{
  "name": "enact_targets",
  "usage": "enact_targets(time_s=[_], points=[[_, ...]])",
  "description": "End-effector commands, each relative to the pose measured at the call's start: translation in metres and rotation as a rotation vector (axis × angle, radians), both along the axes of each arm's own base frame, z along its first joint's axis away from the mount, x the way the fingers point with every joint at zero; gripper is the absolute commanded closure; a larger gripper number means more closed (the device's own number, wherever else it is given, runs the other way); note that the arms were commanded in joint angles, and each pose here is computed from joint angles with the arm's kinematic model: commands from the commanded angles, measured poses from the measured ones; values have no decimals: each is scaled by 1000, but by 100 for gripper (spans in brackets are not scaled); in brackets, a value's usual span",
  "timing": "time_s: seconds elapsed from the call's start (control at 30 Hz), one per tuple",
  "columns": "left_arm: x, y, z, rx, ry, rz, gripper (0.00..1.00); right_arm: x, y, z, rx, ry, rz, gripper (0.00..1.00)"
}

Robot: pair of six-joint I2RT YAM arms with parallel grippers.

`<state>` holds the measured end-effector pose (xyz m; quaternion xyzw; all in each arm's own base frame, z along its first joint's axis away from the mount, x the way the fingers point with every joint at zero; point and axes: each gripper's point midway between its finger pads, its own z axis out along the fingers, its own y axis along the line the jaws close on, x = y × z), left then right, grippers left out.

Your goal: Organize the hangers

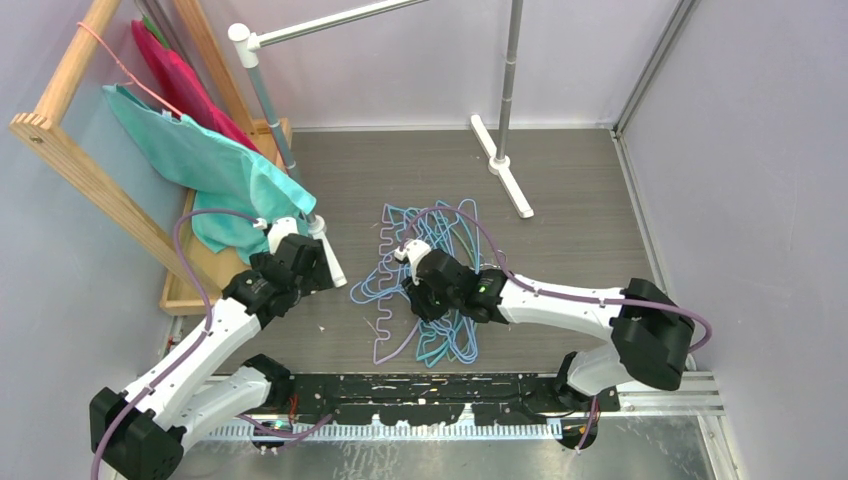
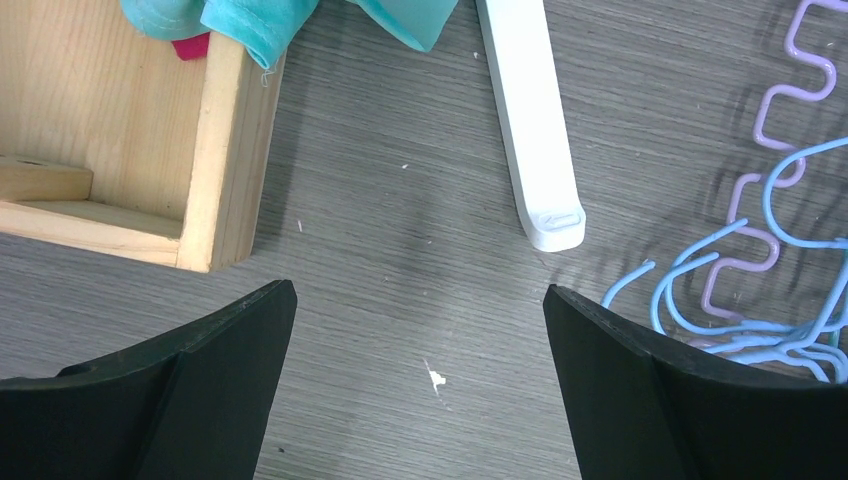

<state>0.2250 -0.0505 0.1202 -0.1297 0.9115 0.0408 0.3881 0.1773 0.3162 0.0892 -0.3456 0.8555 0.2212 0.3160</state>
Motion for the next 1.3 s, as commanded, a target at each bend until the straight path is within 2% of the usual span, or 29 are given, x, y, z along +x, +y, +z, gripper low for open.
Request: enact_targets(time_s=[0.0,0.3,0.4,0.57,0.63,0.7,0.73,0.83,1.13,1.27], points=[[2,-1,3,-17,-20,16,2,1,8,-5,8,-5,15,66],[3,-3,2,-21,-14,15,2,5,5,-28,-53,-7,12,64],[2,-3,0,-26,-13,15,2,6,3,-28,-56,-13,7,70],[2,-4,-3,-28,-5,15,2,5,-2,-30,-61,-19,1,75],[1,-4,-4,-30,-3,16,2,4,-3,-33,-65,-13,1,83],[0,-3,-4,-32,-2,19,2,3,-5,-34,-66,-11,-1,98],[-1,-3,-3,-35,-4,21,2,3,-5,-32,-61,-14,-3,99],[-1,-3,0,-41,-15,21,2,6,-2,-12,-19,-39,-8,99],[-4,-2,3,-56,-23,26,2,12,3,96,228,-158,-58,99],[-6,-3,1,-65,-25,28,2,19,-5,113,266,-190,-100,99]])
